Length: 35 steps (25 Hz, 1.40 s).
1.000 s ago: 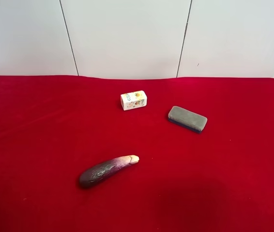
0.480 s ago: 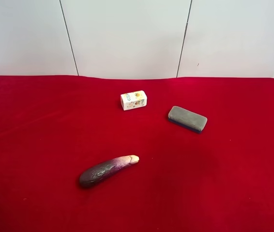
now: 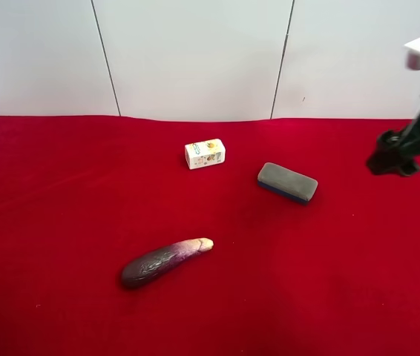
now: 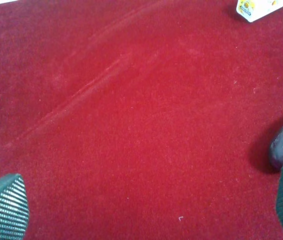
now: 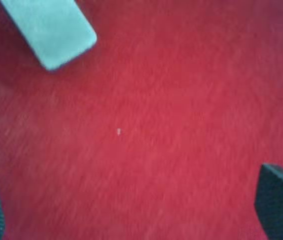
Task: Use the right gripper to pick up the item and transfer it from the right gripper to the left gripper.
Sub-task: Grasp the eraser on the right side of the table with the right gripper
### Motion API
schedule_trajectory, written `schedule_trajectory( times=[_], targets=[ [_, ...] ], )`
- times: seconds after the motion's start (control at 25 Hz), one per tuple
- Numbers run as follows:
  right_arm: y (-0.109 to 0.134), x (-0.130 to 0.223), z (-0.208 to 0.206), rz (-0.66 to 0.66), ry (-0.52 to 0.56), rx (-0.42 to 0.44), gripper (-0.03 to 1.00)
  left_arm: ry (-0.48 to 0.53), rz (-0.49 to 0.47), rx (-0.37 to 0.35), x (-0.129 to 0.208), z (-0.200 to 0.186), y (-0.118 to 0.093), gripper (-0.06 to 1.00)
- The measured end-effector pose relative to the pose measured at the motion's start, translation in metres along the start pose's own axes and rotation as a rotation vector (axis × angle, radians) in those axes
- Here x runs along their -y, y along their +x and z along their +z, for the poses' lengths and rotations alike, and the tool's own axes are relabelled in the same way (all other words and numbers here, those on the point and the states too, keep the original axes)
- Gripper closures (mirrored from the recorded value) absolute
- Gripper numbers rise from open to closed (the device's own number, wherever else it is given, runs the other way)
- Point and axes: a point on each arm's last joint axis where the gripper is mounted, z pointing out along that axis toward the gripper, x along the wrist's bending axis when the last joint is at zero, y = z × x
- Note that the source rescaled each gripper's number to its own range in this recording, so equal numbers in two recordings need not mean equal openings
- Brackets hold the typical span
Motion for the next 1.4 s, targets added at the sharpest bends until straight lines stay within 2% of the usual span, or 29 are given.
schedule_trajectory(
  times=[0.2,0.52,0.68,0.88,1.12,1.28,1.4],
  targets=[
    [-0.003,-0.011,0.043,-0.009,-0.009,-0.006,-0.03,0.000,0.000,0.000,0.000,0.000,0.000,-0.06],
    [0.002,-0.016,0.095,0.078,-0.011,-0.061,-0.03,0.000,0.000,0.000,0.000,0.000,0.000,-0.06],
    [0.014,-0.018,0.112,0.011,0.002,-0.091,-0.03,0.000,0.000,0.000,0.000,0.000,0.000,-0.06],
    [0.040,-0.029,0.122,-0.122,-0.039,-0.119,-0.03,0.000,0.000,0.000,0.000,0.000,0.000,-0.06],
    [0.044,-0.038,0.123,-0.144,-0.112,-0.095,-0.03,0.000,0.000,0.000,0.000,0.000,0.000,-0.06],
    [0.046,-0.035,0.136,-0.160,-0.078,-0.107,-0.03,0.000,0.000,0.000,0.000,0.000,0.000,-0.06],
    [0.047,-0.038,0.152,-0.204,-0.015,-0.133,-0.03,0.000,0.000,0.000,0.000,0.000,0.000,-0.06]
  ],
)
